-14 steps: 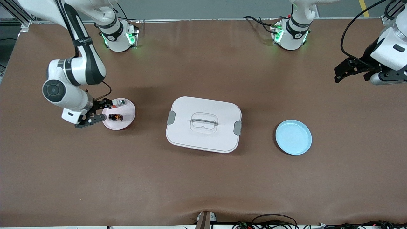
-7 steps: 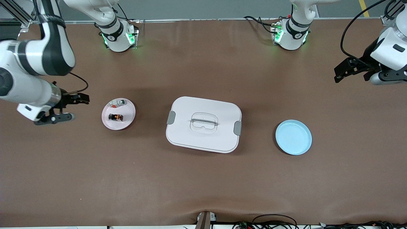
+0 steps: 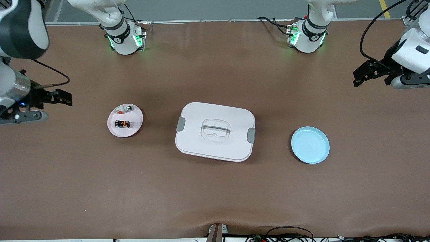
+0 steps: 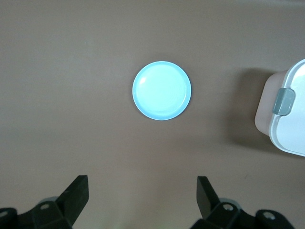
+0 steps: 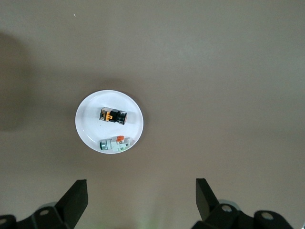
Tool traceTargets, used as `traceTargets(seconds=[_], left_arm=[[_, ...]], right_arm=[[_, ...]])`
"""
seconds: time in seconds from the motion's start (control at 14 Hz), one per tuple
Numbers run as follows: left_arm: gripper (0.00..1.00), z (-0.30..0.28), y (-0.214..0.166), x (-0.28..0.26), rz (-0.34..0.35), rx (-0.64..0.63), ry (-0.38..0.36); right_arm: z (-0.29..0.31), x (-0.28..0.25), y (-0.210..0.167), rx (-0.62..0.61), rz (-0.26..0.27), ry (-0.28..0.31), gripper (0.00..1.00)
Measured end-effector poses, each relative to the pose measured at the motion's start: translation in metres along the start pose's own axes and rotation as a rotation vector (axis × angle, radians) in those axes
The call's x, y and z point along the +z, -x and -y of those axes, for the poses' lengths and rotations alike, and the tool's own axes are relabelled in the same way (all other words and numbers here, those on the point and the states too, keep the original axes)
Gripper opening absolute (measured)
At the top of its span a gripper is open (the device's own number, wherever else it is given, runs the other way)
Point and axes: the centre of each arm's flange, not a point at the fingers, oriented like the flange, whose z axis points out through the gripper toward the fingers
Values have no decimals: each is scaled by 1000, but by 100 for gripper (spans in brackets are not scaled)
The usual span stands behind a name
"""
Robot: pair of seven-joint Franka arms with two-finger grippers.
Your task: Transfer orange switch to right arm and place
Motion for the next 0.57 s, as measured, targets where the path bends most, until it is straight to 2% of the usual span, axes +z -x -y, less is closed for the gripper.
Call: traceTargets(seconds=[0.29,0.57], left_arm=[[100,-3,0,1,4,2,15],[100,-4,0,3,10,2,22]], right_arm=[[-3,-44,9,8,-83,9,100],[-4,-53,9,11,-103,11,100]])
